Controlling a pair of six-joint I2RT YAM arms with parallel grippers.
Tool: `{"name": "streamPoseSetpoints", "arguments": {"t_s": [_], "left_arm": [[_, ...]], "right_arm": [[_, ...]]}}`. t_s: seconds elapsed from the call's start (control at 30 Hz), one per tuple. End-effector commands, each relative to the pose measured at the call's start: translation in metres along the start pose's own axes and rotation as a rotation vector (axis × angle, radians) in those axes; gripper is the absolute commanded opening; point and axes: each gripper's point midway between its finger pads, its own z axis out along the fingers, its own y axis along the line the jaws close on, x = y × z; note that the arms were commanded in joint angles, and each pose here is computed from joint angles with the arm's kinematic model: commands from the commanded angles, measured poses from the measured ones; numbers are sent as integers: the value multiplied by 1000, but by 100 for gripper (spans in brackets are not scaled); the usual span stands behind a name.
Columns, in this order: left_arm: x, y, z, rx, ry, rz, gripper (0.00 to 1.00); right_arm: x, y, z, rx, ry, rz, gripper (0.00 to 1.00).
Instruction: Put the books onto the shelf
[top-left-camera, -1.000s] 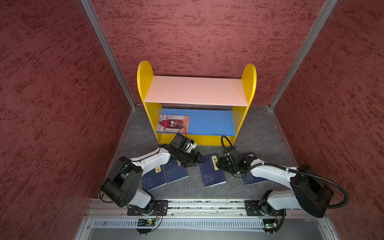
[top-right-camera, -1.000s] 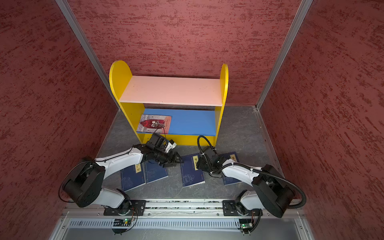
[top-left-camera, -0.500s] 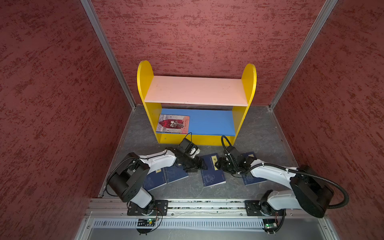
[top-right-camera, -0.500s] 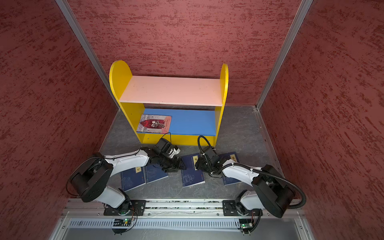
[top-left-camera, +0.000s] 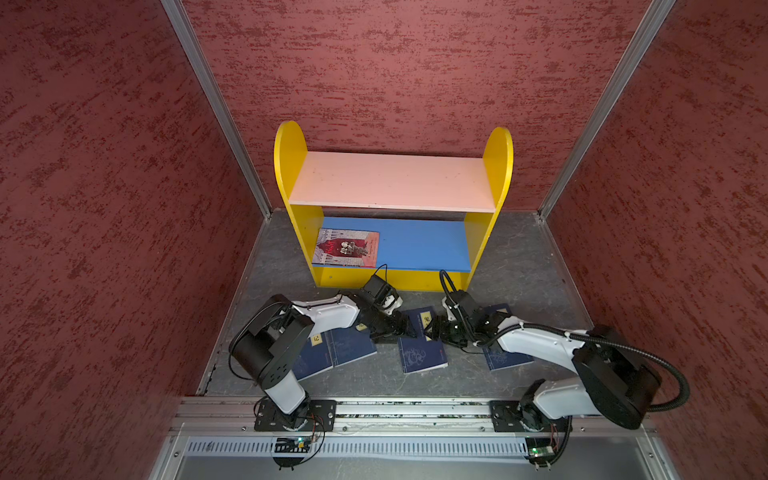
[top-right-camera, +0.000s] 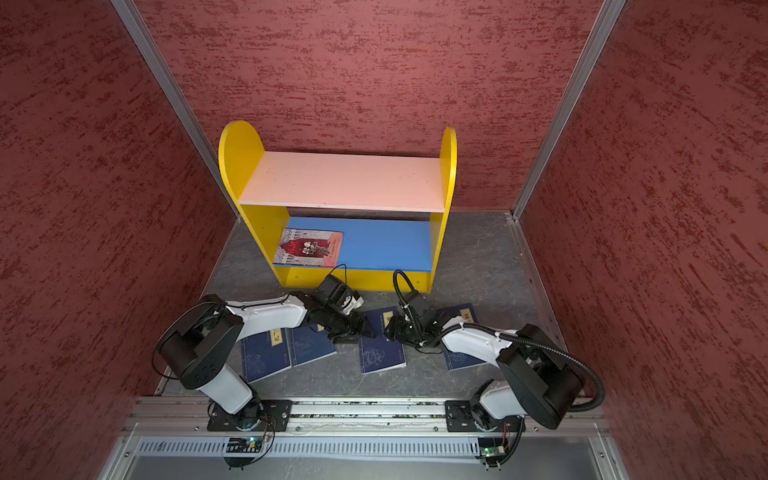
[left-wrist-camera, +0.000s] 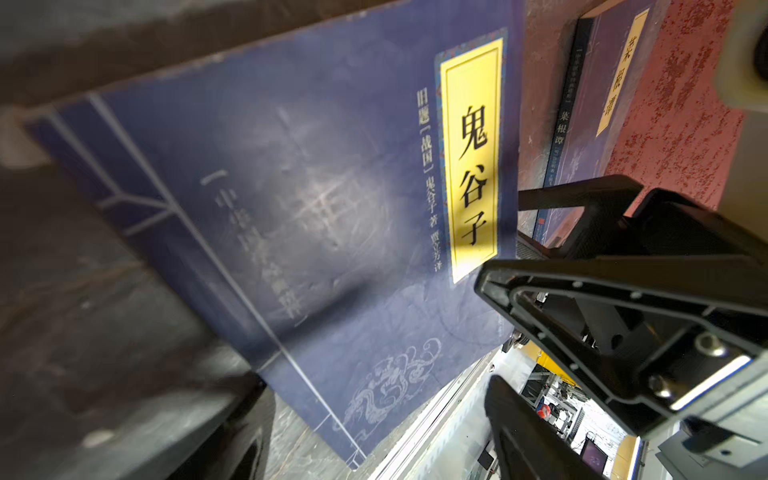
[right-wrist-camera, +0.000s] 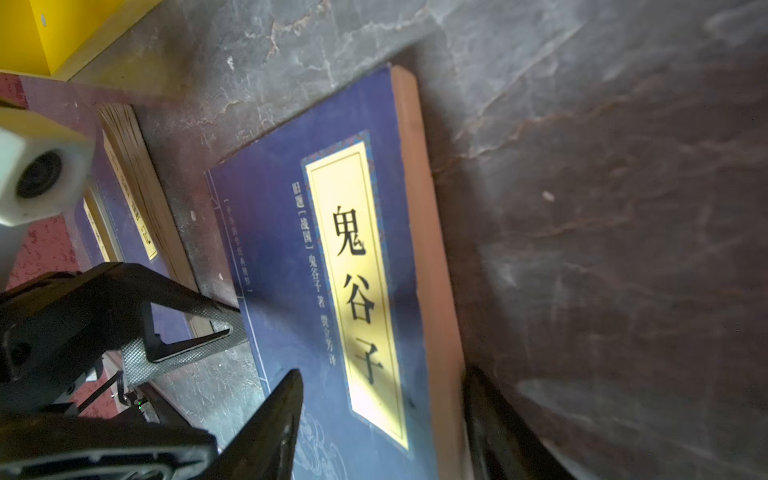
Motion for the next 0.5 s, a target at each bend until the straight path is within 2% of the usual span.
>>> {"name": "streamPoseSetpoints", "arguments": {"t_s": [0.0,0.3,0.47], "left_arm": [[-6,7,8,-10,3,35,79],[-36,3,-20,80,-117,39,79],[-30,-1,-16,94,-99,56,78]], "right_arm": [[63,-53,11,135,245,77,62],[67,-54,10,149,255,73,62],[68,-54,15,149,265,72,62]]}}
